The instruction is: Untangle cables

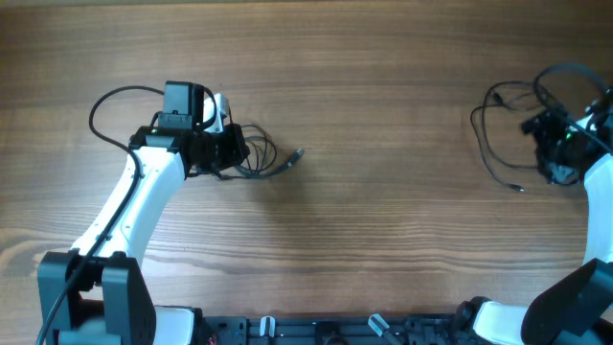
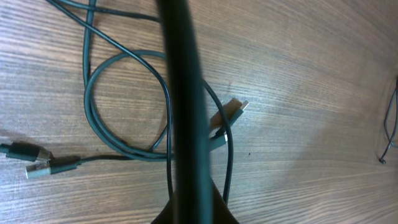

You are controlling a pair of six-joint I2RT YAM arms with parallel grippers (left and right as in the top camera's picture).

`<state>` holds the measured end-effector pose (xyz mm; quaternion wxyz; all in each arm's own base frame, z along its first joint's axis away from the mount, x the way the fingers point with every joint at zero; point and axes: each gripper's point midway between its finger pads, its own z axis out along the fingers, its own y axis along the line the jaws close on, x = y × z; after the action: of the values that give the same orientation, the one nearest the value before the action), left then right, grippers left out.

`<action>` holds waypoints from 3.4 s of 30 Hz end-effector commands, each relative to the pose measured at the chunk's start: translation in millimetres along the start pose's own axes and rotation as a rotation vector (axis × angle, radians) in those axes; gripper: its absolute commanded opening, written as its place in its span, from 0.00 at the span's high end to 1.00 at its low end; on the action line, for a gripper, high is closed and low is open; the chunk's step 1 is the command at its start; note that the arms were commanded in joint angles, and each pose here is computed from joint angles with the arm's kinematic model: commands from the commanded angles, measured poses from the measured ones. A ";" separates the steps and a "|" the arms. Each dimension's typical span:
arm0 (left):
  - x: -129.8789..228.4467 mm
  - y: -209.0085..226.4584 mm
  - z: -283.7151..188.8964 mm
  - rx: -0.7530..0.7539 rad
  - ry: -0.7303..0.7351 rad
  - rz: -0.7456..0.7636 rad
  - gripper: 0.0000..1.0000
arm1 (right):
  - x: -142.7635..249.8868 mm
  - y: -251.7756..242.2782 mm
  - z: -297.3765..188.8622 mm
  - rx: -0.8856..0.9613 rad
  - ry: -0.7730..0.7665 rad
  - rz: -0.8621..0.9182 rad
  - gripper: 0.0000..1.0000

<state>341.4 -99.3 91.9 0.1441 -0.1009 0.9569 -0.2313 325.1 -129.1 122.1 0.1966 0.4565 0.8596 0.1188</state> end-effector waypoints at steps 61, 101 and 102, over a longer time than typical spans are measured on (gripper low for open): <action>2.0 -9.7 -4.0 0.028 -0.001 -0.011 0.96 | 51.5 12.1 89.6 -0.175 -0.195 -0.389 0.96; 39.6 -148.0 3.5 0.431 0.012 0.434 0.45 | 131.5 105.3 39.3 -0.716 0.153 -0.514 0.84; 39.5 -143.0 5.1 0.409 0.016 0.423 0.45 | 139.6 109.1 38.8 -0.694 0.176 -0.544 0.82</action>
<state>324.3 -244.9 145.3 0.1932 0.1321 0.8857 -0.4009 345.7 28.6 73.3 0.2794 0.1638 0.8674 0.3778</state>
